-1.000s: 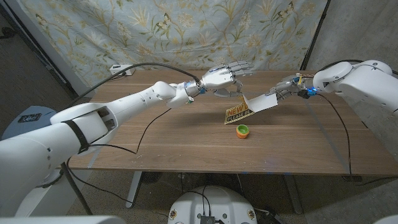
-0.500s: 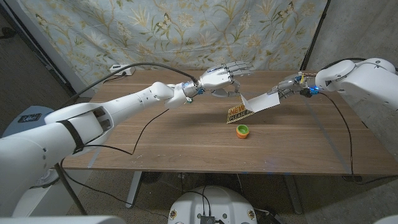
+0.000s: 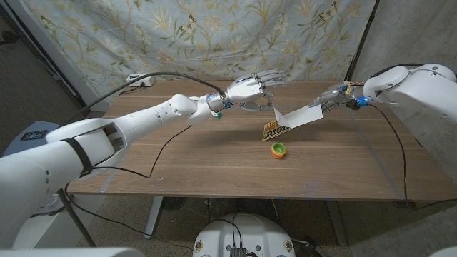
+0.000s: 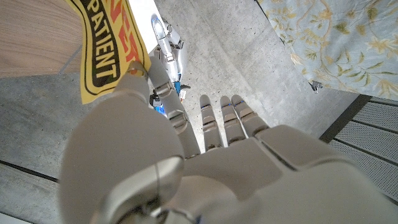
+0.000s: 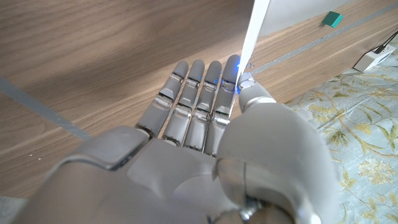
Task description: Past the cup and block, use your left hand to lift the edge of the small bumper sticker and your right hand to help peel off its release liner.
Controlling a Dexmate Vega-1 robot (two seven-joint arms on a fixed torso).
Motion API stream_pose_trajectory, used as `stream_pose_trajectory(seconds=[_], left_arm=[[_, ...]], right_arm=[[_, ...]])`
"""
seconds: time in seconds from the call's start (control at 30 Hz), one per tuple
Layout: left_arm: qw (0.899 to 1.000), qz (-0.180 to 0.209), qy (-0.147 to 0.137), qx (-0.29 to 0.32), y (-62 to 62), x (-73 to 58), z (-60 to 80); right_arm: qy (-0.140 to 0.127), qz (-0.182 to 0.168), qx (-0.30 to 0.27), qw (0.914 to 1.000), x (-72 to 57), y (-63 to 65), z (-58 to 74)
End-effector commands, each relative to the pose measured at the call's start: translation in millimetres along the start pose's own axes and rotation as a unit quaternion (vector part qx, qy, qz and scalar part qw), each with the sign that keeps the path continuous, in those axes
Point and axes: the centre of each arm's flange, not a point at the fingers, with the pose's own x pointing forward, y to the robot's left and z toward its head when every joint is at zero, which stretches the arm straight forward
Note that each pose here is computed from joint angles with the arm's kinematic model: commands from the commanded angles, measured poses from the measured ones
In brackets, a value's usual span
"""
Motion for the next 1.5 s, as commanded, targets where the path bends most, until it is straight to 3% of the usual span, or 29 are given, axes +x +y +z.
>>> stream_pose_trajectory(seconds=[0.03,1.5], left_arm=[[1.000,-0.002,0.006,0.004,5.3,-6.4,-0.7],[1.000,-0.010,0.023,0.014,25.1,-30.4,2.2]], right_arm=[[0.006,-0.004,-0.009,0.9999,-2.3,-4.4,2.5],[0.030,-0.023,-0.031,0.9988,-18.4,-20.4,1.6]])
